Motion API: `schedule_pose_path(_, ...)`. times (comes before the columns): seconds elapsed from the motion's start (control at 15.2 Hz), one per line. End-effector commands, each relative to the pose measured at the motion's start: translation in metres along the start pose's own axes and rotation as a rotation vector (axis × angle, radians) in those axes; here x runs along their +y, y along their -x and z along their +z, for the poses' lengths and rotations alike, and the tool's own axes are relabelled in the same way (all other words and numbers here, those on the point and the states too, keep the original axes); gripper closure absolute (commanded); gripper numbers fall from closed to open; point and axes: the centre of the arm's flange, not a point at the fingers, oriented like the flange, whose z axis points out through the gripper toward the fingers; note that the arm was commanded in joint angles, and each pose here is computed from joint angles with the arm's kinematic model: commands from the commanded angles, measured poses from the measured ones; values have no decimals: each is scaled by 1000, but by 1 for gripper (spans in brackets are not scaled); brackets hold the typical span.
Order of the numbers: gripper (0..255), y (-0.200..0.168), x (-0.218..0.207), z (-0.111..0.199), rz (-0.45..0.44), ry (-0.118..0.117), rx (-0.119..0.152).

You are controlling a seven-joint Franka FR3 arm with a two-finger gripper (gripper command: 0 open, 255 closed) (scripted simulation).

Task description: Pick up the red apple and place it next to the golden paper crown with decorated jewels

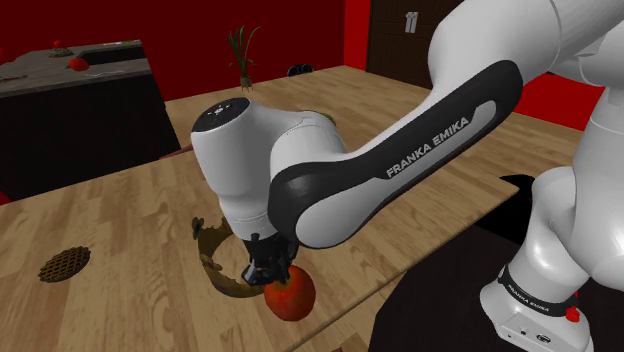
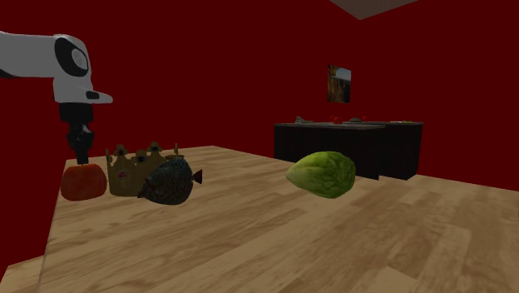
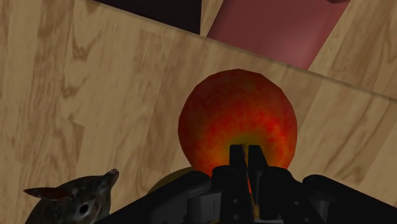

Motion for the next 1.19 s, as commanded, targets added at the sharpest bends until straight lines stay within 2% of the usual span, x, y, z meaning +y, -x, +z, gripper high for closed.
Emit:
schedule_pose_path(0.0, 255, 0, 0, 1, 0, 0, 0)
schedule_pose_path(0.26, 255, 0, 0, 1, 0, 0, 0)
schedule_pose_path(0.33, 0, 0, 0, 1, 0, 0, 0)
schedule_pose_path(0.66, 0, 0, 0, 1, 0, 0, 0)
schedule_pose_path(0.92, 0, 0, 0, -49, 0, 0, 0)
schedule_pose_path(1.12, 0, 0, 0, -49, 0, 0, 0)
